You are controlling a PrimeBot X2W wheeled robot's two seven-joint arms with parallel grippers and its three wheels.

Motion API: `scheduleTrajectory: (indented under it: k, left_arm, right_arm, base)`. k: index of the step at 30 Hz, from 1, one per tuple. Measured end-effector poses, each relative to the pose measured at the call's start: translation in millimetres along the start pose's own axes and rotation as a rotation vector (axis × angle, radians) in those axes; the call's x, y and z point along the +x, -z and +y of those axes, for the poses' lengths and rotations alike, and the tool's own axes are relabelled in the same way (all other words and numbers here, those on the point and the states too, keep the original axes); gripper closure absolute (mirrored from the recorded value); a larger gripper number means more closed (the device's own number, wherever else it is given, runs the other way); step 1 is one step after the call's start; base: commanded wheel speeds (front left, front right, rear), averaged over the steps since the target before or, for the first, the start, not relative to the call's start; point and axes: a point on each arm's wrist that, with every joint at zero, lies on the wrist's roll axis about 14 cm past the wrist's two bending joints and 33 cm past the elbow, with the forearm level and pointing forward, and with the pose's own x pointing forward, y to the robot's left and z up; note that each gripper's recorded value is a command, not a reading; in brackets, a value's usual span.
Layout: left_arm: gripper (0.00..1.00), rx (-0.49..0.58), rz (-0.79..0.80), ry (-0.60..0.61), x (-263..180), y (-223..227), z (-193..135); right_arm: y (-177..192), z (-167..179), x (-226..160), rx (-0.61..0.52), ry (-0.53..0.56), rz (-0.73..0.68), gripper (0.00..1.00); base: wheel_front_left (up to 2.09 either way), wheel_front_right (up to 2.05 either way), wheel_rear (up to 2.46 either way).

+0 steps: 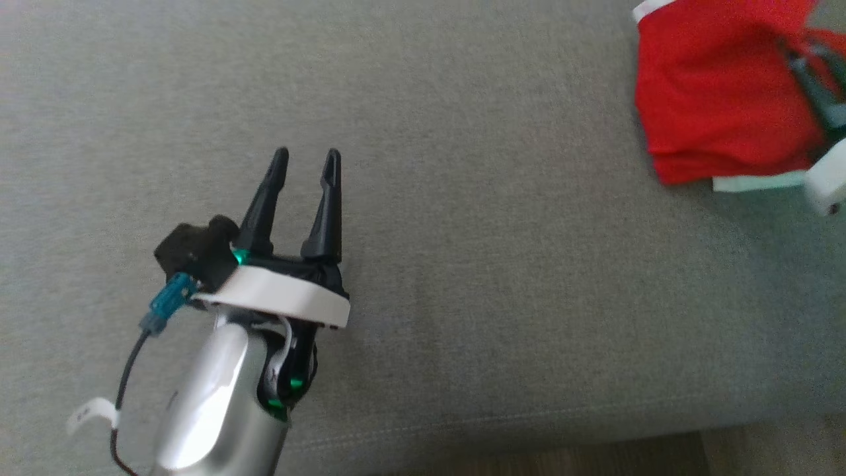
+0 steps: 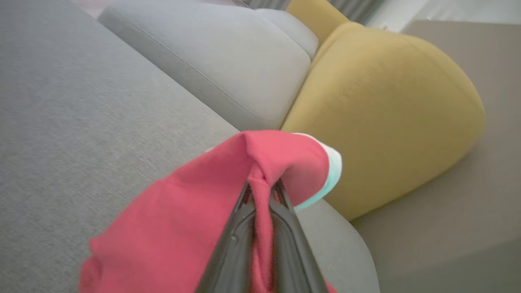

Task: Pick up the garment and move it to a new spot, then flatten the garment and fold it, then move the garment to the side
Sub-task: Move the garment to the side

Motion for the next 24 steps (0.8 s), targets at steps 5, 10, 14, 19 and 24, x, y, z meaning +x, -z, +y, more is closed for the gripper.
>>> scheduleTrajectory:
  k: [5,10,14,19,24]
  left_arm:
    - [0.00,-0.006,0.027,0.044,21,17,-6]
    - [0.00,-0.011,0.054,0.062,34,34,-5]
    - [0.00,-0.014,0.078,0.049,37,47,3]
    - [0.00,-0.014,0.096,0.041,37,55,7]
    - [0.00,-0.013,0.097,0.042,38,55,7]
  right_arm:
    - [38,-22,-5,0.100,0.058,0.127,1.00]
    - [82,-28,-11,0.131,0.088,0.251,1.00]
    - [99,-42,-13,0.139,0.135,0.306,1.00]
    - [111,-46,-14,0.169,0.161,0.337,1.00]
    - [119,-49,-18,0.201,0.187,0.374,0.04]
  base:
    - [0.00,0.00,0.00]
    - [0.00,0.00,0.00]
    - [0.00,0.00,0.00]
    - [0.00,0.00,0.00]
    - [0.00,0.00,0.00]
